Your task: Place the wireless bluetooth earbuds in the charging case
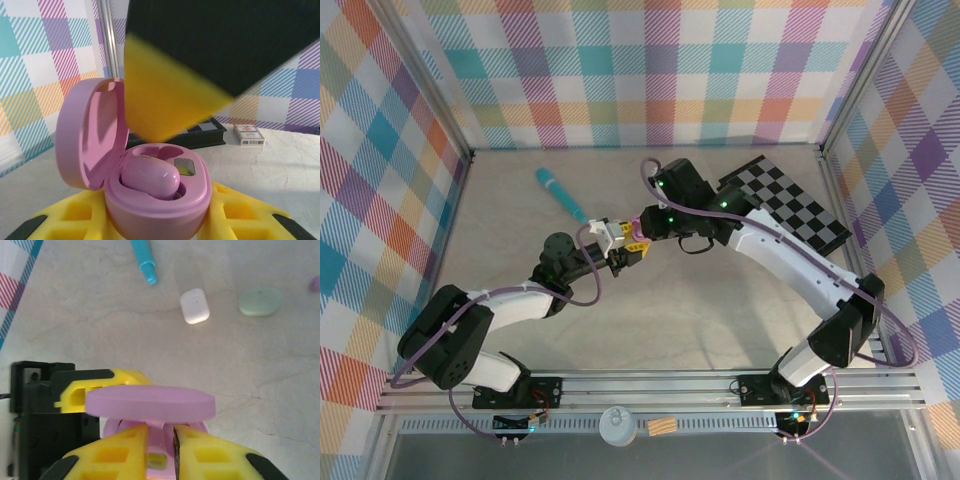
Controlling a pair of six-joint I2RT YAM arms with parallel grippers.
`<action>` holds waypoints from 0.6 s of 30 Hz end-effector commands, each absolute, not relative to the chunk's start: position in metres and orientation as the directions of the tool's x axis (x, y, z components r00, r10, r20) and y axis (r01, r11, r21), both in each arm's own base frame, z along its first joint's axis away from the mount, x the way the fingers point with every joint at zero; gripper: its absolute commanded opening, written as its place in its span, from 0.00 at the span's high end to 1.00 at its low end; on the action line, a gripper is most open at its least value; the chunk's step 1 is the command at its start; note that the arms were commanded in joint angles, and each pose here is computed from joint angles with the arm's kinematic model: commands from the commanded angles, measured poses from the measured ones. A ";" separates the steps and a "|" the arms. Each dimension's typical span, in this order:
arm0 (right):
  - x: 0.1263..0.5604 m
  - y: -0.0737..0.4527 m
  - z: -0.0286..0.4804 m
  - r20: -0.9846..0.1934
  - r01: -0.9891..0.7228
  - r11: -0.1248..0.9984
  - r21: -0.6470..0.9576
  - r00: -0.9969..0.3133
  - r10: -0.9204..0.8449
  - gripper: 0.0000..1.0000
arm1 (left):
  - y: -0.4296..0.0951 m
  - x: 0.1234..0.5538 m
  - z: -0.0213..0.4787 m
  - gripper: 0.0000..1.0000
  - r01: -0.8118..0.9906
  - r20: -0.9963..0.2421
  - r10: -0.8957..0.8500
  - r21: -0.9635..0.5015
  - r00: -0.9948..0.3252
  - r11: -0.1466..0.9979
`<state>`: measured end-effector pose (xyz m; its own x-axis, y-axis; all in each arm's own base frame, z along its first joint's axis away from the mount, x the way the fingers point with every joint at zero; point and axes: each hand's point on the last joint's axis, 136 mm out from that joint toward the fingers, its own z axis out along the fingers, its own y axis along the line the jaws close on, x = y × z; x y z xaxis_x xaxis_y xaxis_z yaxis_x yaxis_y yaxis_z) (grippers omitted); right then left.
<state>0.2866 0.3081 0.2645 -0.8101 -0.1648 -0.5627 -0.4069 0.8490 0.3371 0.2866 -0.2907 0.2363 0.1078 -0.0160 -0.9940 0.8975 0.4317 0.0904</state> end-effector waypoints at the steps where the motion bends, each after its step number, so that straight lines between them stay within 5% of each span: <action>1: 0.284 0.319 0.270 -0.560 -0.432 0.819 0.378 -0.811 -0.170 0.83 | -0.290 0.277 0.253 0.68 0.903 -0.985 -0.048 0.134 0.168 0.407; 18: 0.280 0.319 0.269 -0.558 -0.461 0.814 0.352 -0.802 -0.213 0.79 | -0.289 0.278 0.253 0.68 0.903 -0.985 -0.049 0.130 0.164 0.411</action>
<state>0.2848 0.3125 0.2565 -0.8243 -0.1928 -0.5322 -0.4226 0.8352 0.3520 0.2848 -0.2903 0.2367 0.1074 -0.0158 -0.9941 0.8998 0.4268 0.0904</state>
